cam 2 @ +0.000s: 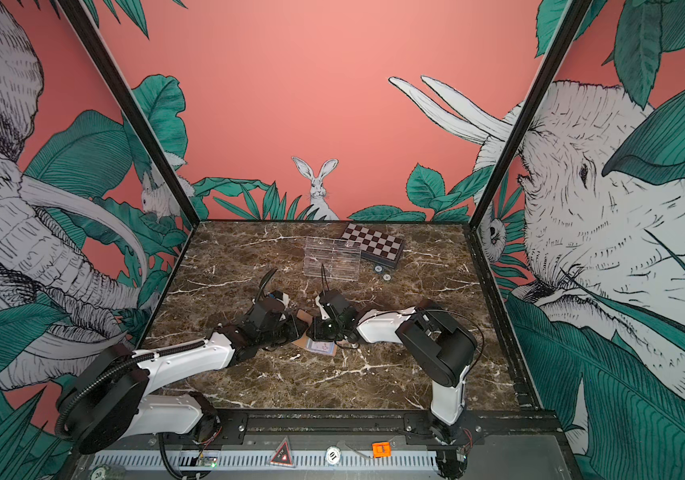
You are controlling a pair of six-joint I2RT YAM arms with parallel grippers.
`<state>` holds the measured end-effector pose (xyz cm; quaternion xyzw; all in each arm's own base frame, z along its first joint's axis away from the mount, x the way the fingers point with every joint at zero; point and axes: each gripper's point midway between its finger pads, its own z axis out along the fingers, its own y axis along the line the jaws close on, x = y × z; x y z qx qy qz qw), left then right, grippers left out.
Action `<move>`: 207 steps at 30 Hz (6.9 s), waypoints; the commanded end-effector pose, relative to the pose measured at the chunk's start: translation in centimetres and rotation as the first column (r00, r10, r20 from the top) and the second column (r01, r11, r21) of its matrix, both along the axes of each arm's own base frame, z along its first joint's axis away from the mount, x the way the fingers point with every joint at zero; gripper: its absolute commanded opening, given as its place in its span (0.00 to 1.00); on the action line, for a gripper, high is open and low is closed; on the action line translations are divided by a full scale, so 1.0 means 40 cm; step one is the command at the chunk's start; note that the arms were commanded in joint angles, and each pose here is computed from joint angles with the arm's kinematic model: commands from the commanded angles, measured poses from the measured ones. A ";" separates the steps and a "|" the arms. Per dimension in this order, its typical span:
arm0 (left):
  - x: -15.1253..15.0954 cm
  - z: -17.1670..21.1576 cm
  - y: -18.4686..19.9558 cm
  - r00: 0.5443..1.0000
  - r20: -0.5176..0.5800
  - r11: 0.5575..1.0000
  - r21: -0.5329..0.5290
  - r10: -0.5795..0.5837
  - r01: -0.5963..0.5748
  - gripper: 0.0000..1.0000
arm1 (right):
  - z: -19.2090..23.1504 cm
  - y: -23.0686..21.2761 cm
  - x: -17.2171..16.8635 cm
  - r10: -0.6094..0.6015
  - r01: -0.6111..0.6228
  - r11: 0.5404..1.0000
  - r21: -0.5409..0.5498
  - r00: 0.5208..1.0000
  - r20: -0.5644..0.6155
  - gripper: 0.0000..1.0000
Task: Take the credit cards out of the card holder
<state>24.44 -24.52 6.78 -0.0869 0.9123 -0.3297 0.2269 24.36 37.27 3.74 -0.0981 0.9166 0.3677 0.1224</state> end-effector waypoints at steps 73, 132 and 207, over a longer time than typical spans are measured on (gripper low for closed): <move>-0.079 -0.128 0.068 0.997 -0.073 1.000 0.016 0.020 -0.019 0.12 | -0.021 -0.122 -0.030 -0.131 0.132 0.991 0.022 0.990 -0.054 0.78; -0.072 -0.108 0.051 0.999 -0.037 1.000 -0.005 -0.001 0.001 0.12 | 0.123 0.003 -0.025 -0.042 0.040 0.956 0.291 0.999 0.001 0.78; -0.058 -0.099 0.145 1.000 0.010 0.992 0.129 0.005 -0.006 0.11 | 0.135 0.123 -0.054 0.043 -0.037 0.951 0.307 0.999 -0.015 0.76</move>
